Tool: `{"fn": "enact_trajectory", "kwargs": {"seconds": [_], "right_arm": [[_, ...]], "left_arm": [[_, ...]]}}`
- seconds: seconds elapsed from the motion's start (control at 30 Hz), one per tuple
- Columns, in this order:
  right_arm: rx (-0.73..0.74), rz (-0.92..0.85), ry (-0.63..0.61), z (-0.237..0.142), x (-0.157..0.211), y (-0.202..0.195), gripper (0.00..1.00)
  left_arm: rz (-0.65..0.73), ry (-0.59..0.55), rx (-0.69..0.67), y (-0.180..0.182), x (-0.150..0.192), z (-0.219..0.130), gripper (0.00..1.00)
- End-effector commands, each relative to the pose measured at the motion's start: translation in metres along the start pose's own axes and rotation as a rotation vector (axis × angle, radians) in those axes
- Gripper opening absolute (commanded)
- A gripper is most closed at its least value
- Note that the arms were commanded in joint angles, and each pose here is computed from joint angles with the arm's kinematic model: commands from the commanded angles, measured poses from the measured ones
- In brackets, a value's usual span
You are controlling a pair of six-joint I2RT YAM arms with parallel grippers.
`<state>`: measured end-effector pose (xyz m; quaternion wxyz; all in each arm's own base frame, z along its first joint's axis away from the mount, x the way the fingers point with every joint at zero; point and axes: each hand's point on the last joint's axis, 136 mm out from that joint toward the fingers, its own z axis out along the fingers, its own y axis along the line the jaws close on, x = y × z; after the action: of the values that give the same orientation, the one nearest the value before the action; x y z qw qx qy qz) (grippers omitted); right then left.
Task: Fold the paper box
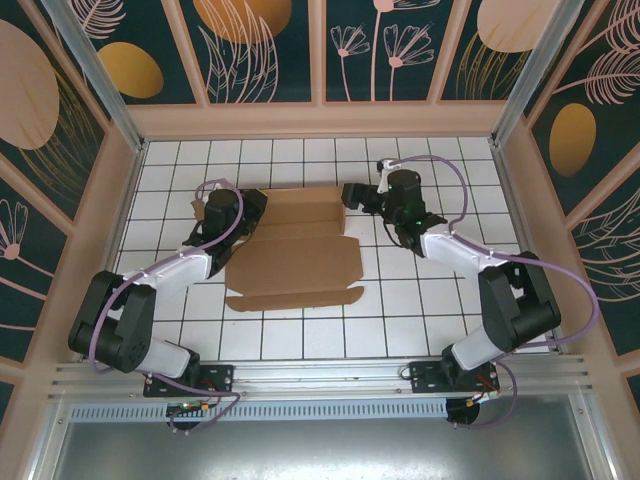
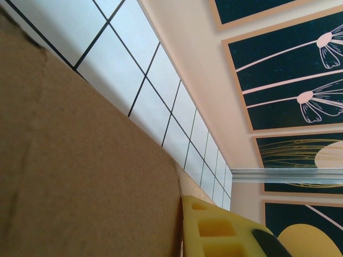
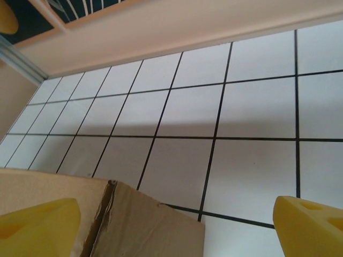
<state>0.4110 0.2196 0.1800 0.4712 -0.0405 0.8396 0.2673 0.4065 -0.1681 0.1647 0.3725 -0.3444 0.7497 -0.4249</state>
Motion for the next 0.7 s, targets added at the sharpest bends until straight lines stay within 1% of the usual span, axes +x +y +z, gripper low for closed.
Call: {"fn": "enact_trajectory", "kwargs": {"seconds": [0.0, 0.1, 0.23, 0.33, 0.4, 0.43, 0.53, 0.67], "right_arm": [[-0.035, -0.035, 0.033, 0.007, 0.004, 0.014, 0.9], [0.006, -0.063, 0.026, 0.004, 0.005, 0.009, 0.87], [0.008, -0.091, -0.066, -0.019, -0.004, 0.009, 0.84], [0.001, -0.137, -0.054, -0.023, 0.016, 0.013, 0.81], [-0.001, -0.209, -0.053, -0.025, 0.032, 0.016, 0.76], [-0.006, -0.254, -0.07, -0.026, 0.038, 0.019, 0.75], [-0.044, -0.346, -0.104, -0.028, 0.053, 0.026, 0.76], [0.001, -0.385, -0.086, -0.012, 0.064, 0.017, 0.8]], "left_arm": [[0.023, 0.077, -0.162, 0.051, 0.021, 0.0, 0.13], [0.023, 0.085, -0.167, 0.052, 0.022, 0.002, 0.13], [0.023, 0.083, -0.169, 0.051, 0.021, 0.003, 0.13], [0.018, 0.083, -0.164, 0.051, 0.022, 0.005, 0.13], [0.016, 0.085, -0.163, 0.05, 0.022, 0.006, 0.12], [0.016, 0.086, -0.16, 0.049, 0.022, 0.006, 0.12], [0.019, 0.085, -0.157, 0.047, 0.021, 0.007, 0.12], [0.022, 0.083, -0.154, 0.044, 0.02, 0.006, 0.12]]}}
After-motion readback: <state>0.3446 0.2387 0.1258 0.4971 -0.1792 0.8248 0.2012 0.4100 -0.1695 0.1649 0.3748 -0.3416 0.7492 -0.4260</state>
